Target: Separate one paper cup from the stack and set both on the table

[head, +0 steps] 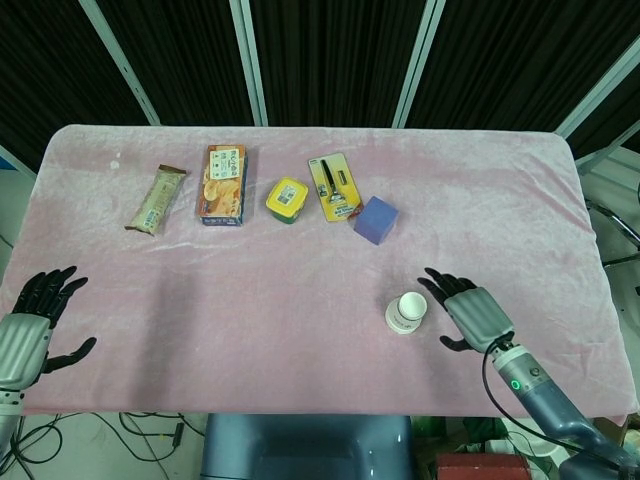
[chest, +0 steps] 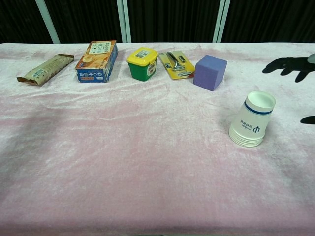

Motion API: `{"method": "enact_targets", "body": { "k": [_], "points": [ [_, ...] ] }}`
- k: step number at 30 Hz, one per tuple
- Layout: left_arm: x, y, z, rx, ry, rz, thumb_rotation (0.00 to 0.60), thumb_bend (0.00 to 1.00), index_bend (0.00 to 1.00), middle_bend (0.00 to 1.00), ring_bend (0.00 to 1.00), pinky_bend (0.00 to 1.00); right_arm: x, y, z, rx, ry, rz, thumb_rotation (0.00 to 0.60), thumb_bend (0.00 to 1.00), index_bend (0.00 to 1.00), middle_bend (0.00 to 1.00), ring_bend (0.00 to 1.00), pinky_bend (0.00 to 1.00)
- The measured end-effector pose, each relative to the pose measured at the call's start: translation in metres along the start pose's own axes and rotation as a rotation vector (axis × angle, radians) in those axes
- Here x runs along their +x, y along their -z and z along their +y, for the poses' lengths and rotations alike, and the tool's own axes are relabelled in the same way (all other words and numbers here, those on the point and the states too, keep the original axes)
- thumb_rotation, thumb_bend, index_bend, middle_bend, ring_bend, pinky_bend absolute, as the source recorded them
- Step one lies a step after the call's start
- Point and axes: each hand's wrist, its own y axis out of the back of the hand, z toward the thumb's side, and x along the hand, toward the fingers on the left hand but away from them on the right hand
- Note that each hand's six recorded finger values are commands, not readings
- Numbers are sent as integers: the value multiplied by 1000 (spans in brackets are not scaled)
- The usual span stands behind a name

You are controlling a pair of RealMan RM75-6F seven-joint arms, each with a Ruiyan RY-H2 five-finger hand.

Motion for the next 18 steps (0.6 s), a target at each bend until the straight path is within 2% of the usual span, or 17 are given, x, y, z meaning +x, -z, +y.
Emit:
{"method": "enact_targets", "body": {
  "k": [8, 18],
  "points": [
    [3, 6, -3, 4, 11, 22, 600, 217, 134, 37, 0, 0, -26, -11, -5, 25, -31, -1, 600, 143, 100, 3, 116, 195],
    [5, 10, 0, 0, -19, 51, 600, 224, 134, 37, 0, 0, -43, -29, -18, 46, -57, 33, 600, 143, 190, 100, 202, 199]
  ]
}}
